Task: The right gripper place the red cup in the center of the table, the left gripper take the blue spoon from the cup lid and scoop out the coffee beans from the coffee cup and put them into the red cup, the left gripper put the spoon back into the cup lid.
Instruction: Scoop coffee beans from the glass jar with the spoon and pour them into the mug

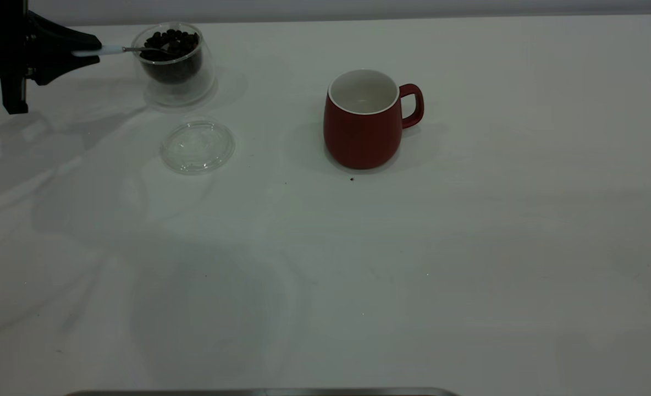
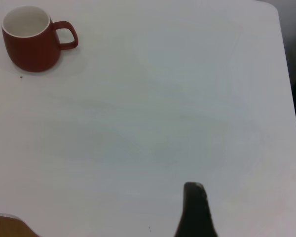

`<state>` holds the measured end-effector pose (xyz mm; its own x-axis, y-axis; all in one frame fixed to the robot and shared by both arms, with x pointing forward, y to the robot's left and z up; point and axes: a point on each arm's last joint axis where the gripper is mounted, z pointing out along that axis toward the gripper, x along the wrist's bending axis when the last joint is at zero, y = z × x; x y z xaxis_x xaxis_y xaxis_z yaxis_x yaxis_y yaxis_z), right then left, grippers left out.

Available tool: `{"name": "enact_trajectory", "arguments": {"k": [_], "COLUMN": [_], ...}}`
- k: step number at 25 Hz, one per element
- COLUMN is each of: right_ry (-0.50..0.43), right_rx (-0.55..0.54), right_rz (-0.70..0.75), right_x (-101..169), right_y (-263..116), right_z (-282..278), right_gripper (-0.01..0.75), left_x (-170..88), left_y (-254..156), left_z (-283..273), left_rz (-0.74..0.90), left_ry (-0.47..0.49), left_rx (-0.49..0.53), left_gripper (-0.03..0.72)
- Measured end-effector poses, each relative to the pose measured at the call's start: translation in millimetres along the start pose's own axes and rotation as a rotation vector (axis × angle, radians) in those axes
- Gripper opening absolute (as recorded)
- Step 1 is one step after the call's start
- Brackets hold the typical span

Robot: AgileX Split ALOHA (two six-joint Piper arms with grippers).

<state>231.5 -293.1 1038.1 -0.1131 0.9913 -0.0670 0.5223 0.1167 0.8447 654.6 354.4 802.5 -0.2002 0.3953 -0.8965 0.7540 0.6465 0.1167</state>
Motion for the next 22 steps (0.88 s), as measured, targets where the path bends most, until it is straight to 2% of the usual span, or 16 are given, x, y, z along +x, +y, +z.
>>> {"name": "enact_trajectory", "arguments": {"k": [22], "right_ry": [0.0], "right_rx": [0.0], "right_rz": [0.0], "right_x": [0.0], "right_y": [0.0], "right_z": [0.0], "right_gripper": [0.59], "left_x": [1.9], "left_y": [-3.1], "left_z": [1.2], "left_rz": [-0.017], "left_ry": [-0.041], "left_rx": [0.024], "left_gripper": [0.124]}}
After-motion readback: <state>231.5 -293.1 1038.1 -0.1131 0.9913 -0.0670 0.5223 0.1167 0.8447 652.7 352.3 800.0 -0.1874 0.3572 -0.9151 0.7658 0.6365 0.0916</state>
